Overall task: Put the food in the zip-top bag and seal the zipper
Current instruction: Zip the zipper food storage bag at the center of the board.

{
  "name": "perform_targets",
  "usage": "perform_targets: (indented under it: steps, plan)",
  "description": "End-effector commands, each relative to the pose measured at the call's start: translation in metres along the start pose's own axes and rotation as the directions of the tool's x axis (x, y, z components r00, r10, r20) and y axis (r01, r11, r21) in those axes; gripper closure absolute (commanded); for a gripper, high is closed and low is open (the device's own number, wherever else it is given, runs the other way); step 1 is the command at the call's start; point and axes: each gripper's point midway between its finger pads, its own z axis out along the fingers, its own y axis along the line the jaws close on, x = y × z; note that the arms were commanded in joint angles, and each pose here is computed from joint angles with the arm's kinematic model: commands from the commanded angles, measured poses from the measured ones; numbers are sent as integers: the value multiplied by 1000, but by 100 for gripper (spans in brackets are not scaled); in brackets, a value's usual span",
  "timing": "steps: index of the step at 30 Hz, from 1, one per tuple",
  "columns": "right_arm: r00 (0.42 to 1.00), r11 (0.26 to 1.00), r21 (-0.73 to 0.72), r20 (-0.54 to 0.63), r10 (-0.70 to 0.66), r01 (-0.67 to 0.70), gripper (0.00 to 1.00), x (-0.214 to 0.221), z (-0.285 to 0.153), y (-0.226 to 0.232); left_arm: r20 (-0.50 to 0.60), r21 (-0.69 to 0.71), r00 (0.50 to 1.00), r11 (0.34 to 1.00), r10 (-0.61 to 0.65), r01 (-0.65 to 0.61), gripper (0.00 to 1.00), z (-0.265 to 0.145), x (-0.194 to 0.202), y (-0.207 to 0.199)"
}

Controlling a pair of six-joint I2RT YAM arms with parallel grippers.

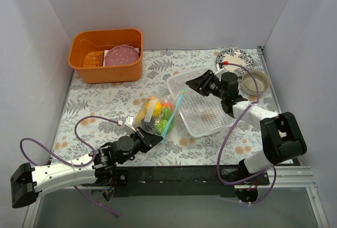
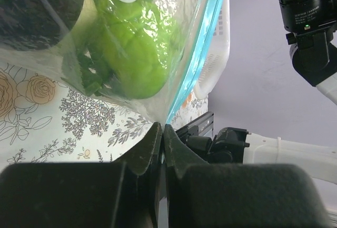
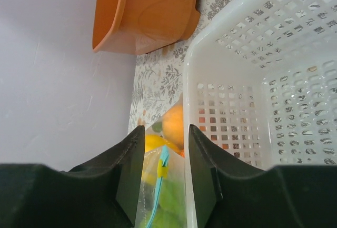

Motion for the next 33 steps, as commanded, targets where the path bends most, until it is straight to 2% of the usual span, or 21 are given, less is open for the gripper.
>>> perform_targets:
  steps: [1,4,7,10,16,21,29,33]
  plan:
    - [992,995,-24,82,-96,98,54,-24,-9,26,-2,-9,1000,1000,-22,22,96,-2,1,1]
    - [990,994,11,83,-112,112,54,-25,-16,22,2,-3,1000,1000,-14,14,90,-2,-1,-3]
    - [988,991,32,86,-130,128,54,-24,-23,20,7,0,1000,1000,-4,4,91,-2,-3,-7]
    - [987,988,74,76,-142,136,54,-20,-30,13,11,10,1000,1000,10,-11,85,-3,-5,-13]
    - [988,984,116,55,-141,134,54,-9,-41,-3,17,-18,999,999,32,-32,82,-4,-7,-9]
    - [989,983,122,35,-141,136,54,0,-49,-9,36,-31,997,998,64,-63,67,-6,-13,-11]
    - [988,975,167,-3,-152,150,54,13,-60,-23,69,-52,985,987,157,-154,59,-8,-25,-23]
    - [980,952,234,-39,-194,197,53,11,-67,-35,100,-91,961,964,258,-249,45,-10,-38,-32]
